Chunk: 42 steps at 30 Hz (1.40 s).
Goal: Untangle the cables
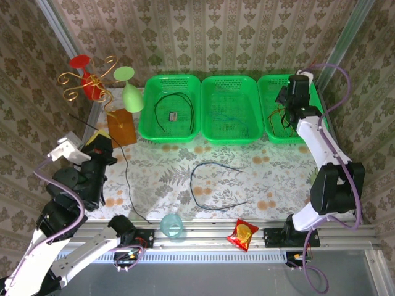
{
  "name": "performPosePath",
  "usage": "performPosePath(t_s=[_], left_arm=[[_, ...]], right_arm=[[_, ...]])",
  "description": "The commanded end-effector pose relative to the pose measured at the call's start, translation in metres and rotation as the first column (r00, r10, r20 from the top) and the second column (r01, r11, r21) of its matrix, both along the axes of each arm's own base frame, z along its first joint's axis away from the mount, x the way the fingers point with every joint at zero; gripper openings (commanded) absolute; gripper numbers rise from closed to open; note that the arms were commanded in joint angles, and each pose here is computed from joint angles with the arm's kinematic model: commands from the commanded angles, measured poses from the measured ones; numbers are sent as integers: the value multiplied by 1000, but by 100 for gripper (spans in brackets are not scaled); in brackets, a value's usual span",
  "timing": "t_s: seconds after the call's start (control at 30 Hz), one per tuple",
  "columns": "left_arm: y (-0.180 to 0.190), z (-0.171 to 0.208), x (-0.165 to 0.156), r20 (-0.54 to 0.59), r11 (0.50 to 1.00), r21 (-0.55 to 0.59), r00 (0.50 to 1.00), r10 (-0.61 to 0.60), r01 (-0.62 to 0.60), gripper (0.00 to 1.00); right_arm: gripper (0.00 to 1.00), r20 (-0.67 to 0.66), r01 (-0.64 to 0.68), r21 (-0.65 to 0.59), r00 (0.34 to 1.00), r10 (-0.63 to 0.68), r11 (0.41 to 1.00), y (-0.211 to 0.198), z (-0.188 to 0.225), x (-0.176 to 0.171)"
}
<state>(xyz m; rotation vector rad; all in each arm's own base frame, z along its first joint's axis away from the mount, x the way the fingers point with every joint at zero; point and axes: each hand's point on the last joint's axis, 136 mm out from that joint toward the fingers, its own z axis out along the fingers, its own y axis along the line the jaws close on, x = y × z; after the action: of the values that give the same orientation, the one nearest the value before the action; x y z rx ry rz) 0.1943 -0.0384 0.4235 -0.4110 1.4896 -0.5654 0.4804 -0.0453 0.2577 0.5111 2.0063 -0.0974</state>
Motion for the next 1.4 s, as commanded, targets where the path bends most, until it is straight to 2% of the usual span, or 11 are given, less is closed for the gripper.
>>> performPosePath(t_s=[0.0,0.13,0.33,0.43,0.53,0.67,0.77,0.93,1.17,1.23,1.37], left_arm=[[-5,11,2,21,1000,-1,1000,-17,18,0],[-10,6,4,12,999,-17,999,-34,35,0],[-10,8,3,7,999,-14,999,-42,42,0],[-10,7,3,4,999,-3,999,-39,39,0],[-11,6,4,-3,999,5,999,-40,40,0],[-13,7,4,-7,999,11,999,-49,49,0],[-20,12,6,-5,997,37,997,-73,73,0],[-38,22,12,-21,986,105,992,-126,127,0],[-63,50,25,4,970,167,983,-181,178,0],[-74,59,32,9,961,194,979,-202,196,0],[-90,84,41,37,946,242,972,-231,216,0]], right_arm=[[0,-189,-62,64,979,73,996,15,-51,-16],[0,-321,-59,57,944,74,997,10,-93,-27],[0,-468,-1,56,883,27,998,-12,-128,-32],[0,-535,-8,78,844,48,997,-15,-151,-34],[0,-583,-9,110,809,72,994,-15,-167,-35],[0,-597,1,132,799,79,991,-17,-173,-34],[14,-601,5,124,796,71,992,-23,-170,-32],[52,-540,3,113,839,59,994,-29,-139,-32],[83,-432,-8,65,901,35,998,-33,-79,-43],[90,-408,-5,53,912,26,999,-34,-65,-49],[93,-348,-15,88,936,45,996,-27,-40,-61]])
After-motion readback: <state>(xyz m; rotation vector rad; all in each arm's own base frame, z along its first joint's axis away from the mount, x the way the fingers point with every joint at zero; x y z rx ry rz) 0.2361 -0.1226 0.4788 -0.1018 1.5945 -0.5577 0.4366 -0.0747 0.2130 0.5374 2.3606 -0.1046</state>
